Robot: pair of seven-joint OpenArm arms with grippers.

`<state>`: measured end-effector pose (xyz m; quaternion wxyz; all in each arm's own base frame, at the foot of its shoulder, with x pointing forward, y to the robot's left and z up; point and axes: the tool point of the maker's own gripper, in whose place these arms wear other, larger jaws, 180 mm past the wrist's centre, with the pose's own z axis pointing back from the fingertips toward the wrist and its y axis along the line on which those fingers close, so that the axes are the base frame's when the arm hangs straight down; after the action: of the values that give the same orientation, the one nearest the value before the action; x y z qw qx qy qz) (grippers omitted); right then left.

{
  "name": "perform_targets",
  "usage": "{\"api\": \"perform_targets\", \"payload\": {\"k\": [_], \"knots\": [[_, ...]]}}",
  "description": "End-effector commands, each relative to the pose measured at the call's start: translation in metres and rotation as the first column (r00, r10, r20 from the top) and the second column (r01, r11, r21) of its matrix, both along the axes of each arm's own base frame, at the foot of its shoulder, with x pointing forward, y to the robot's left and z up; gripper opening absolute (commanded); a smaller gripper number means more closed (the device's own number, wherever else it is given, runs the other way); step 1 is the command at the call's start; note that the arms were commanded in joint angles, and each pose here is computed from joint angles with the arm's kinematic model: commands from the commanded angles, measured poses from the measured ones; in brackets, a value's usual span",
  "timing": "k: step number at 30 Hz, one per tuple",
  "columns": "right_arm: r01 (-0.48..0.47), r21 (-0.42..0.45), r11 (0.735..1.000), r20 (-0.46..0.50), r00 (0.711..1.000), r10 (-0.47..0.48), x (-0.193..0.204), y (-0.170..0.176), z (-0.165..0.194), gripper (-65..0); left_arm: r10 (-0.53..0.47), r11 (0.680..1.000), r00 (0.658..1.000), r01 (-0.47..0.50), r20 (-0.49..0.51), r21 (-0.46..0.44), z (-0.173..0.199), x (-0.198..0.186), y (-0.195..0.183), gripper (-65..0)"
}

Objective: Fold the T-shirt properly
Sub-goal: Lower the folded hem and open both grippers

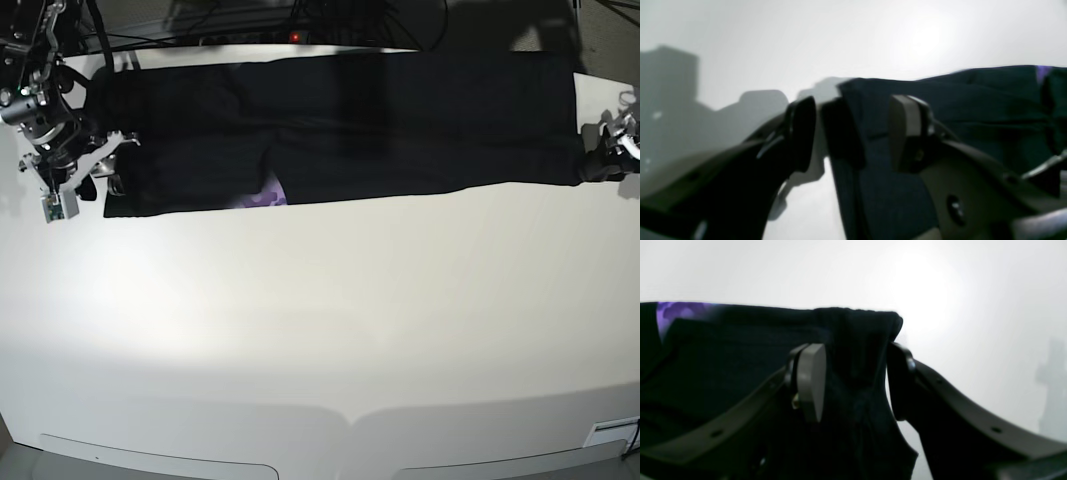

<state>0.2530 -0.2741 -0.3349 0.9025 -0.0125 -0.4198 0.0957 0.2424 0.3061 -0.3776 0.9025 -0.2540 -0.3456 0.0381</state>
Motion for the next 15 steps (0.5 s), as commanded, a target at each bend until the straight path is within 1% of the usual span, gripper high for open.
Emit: {"api": "perform_targets", "payload": {"k": [1,4,7,10,12,15], "knots": [[-0.009,0.001,1.000,0.046,0.999,0.009,0.007,-0.001,0.013,-35.2,0.001,1.000,0.999,-0.001,0.047,-0.007,0.015,0.009,0.004,-30.4],[-0.009,0.013,1.000,0.049,0.999,0.009,0.007,0.001,0.013,-35.2,0.015,1.000,0.999,-0.015,0.036,-0.021,0.012,0.006,0.007,-30.4],[-0.010,0.013,1.000,0.049,0.999,0.009,0.007,0.001,0.013,-35.2,0.038,0.999,0.999,-0.038,-0.008,-0.032,0.000,-0.002,0.012,-30.4],[-0.010,0.013,1.000,0.049,0.999,0.009,0.007,0.001,0.013,-35.2,0.060,0.994,0.996,-0.067,-0.071,-0.088,-0.016,-0.014,0.008,-30.4],[-0.010,0.014,1.000,0.056,0.998,0.009,0.008,0.002,0.015,-35.2,0.088,0.987,0.992,-0.099,-0.092,-0.123,-0.026,-0.019,0.005,-30.4],[-0.010,0.013,1.000,0.064,0.998,0.010,0.011,0.001,0.017,-35.2,0.110,0.980,0.986,-0.129,-0.124,-0.152,-0.042,-0.027,-0.004,-30.4]]}}
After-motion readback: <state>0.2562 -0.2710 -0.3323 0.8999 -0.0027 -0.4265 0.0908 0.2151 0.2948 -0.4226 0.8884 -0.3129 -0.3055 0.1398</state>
